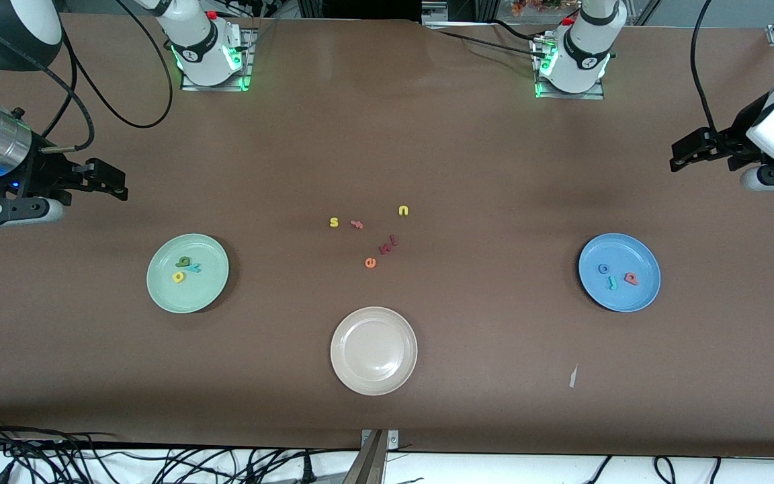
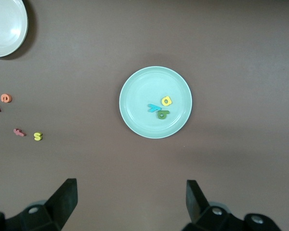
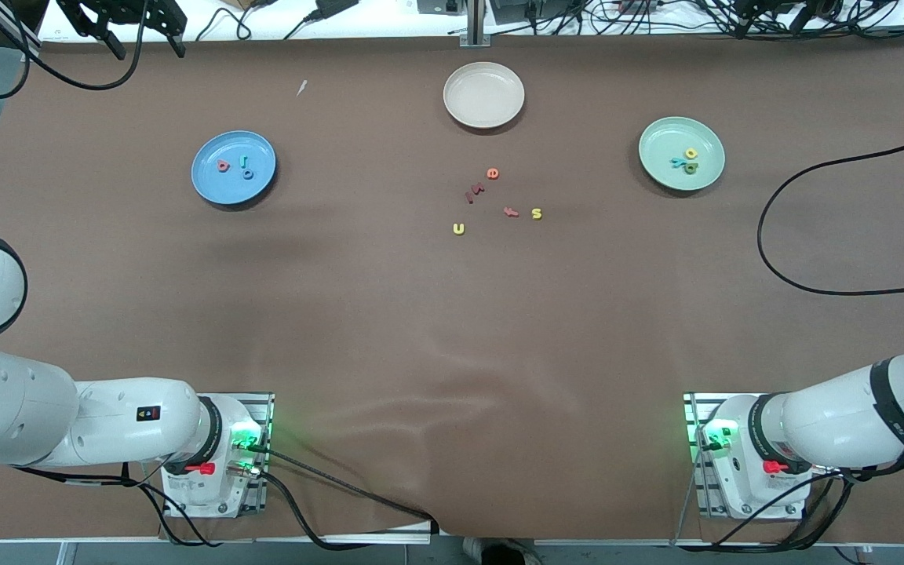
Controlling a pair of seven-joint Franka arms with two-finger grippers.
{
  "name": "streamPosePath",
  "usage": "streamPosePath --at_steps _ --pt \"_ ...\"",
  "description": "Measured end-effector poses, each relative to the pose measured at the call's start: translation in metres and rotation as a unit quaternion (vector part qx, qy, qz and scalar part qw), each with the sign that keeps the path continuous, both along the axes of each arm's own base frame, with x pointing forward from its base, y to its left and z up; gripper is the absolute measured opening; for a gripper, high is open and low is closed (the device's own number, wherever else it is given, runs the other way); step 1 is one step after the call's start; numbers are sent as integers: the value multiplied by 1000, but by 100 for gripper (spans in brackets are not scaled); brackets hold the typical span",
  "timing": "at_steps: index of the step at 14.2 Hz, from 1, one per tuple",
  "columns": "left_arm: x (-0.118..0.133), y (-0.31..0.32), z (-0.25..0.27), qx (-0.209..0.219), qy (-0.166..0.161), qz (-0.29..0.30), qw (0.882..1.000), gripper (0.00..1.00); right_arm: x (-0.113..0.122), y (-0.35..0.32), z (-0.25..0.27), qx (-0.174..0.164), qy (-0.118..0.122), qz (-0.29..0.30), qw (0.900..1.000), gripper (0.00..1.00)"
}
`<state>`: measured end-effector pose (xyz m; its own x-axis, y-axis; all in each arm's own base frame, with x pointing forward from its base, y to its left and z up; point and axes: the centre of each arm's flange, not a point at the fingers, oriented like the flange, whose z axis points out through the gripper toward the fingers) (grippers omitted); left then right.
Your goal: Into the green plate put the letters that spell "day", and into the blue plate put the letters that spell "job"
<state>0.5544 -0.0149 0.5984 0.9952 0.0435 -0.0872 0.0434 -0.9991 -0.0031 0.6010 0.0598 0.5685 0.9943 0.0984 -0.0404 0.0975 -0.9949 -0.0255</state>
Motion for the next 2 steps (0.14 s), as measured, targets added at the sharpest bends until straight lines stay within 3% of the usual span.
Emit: streamPosePath --at_steps 2 --pt "1 4 1 0 -4 3 1000 100 0 0 0 0 0 0 1000 100"
